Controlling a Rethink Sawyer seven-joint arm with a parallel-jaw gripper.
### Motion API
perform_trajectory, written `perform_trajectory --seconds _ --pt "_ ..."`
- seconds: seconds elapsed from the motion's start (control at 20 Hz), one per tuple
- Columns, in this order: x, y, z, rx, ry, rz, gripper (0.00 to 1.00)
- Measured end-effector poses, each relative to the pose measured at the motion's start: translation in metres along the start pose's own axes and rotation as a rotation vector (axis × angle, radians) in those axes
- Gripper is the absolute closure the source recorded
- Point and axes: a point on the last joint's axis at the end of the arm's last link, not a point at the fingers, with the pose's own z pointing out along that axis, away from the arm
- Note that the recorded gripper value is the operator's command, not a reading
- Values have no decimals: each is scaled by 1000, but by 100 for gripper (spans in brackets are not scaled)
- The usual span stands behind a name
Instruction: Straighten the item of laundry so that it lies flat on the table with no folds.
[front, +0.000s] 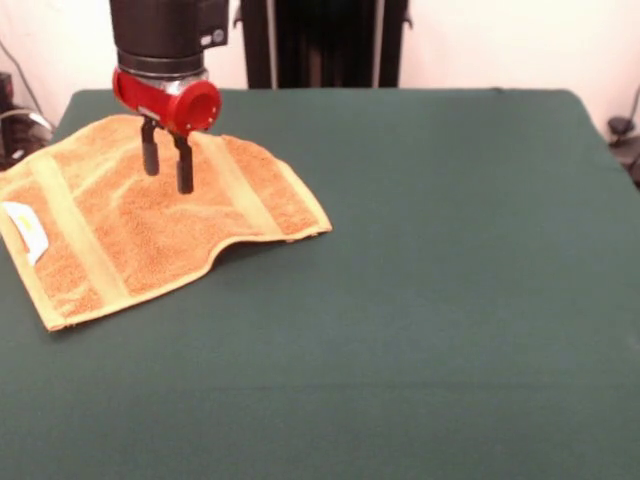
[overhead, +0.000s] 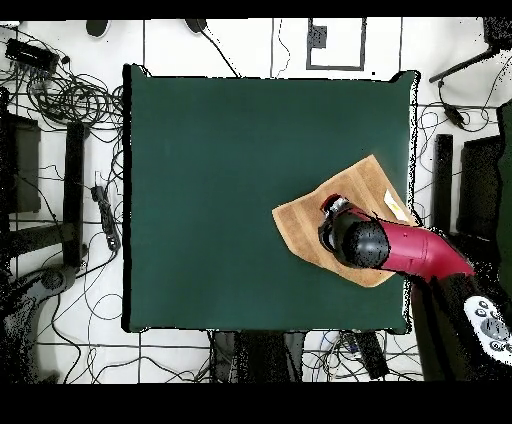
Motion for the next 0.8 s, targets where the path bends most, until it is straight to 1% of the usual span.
perform_trajectory --seconds 0.05,0.1,0.2,0.3,0.4,0.5,0.55,0.6,0.8 --pt "-1 0 -1 -3 4 -5 0" --pt "-4 -3 -2 -7 13 -28 0" --pt "-8 -8 -3 -6 26 -53 0" --pt "-16 -23 -5 8 56 -108 0" --pt "-24 -41 -4 31 94 -178 0" --pt "-28 -49 -3 42 109 -209 0" --pt "-34 -57 -2 56 125 -248 0" --pt "-41 -59 -2 64 135 -279 0" --pt "-58 -53 -3 65 142 -331 0"
